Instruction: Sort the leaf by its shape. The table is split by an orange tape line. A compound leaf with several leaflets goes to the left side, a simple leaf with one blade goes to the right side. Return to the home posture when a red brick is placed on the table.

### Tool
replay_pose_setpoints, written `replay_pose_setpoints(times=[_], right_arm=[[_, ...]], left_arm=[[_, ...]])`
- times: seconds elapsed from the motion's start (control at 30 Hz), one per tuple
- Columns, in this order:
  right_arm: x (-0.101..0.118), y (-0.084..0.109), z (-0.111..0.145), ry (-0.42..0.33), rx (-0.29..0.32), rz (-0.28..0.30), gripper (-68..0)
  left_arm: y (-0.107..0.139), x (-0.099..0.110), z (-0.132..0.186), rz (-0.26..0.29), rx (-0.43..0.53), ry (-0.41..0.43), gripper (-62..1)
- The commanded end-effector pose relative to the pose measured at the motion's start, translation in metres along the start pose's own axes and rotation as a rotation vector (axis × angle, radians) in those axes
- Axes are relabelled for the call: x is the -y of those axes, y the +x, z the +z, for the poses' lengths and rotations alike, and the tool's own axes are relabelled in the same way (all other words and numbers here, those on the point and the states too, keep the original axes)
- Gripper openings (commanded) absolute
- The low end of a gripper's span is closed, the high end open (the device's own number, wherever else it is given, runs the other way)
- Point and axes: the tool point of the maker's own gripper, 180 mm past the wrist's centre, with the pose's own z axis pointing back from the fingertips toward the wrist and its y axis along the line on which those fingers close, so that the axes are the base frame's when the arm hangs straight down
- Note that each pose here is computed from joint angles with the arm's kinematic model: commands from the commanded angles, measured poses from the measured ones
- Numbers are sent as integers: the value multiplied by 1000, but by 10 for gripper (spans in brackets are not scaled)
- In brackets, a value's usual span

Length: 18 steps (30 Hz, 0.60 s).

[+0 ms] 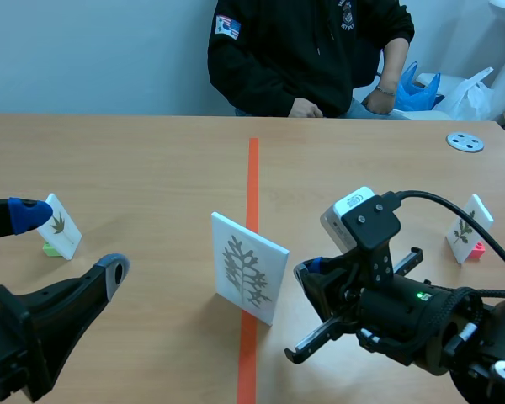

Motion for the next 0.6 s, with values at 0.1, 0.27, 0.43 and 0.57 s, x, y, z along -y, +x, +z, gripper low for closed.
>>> replay_pose_setpoints(times=[0.1, 0.27, 0.43, 0.57], right_arm=[[3, 13, -1, -3, 39, 9, -666], [2, 12, -1, -3, 38, 9, -666], [2, 9, 0, -3, 24, 9, -666], [1, 3, 3, 1, 8, 8, -666]], left_arm=[[7, 2, -1, 3, 25, -3, 14], [7, 2, -1, 3, 25, -3, 14], [7, 2, -1, 3, 25, -3, 14], [7, 2, -1, 3, 25, -3, 14]])
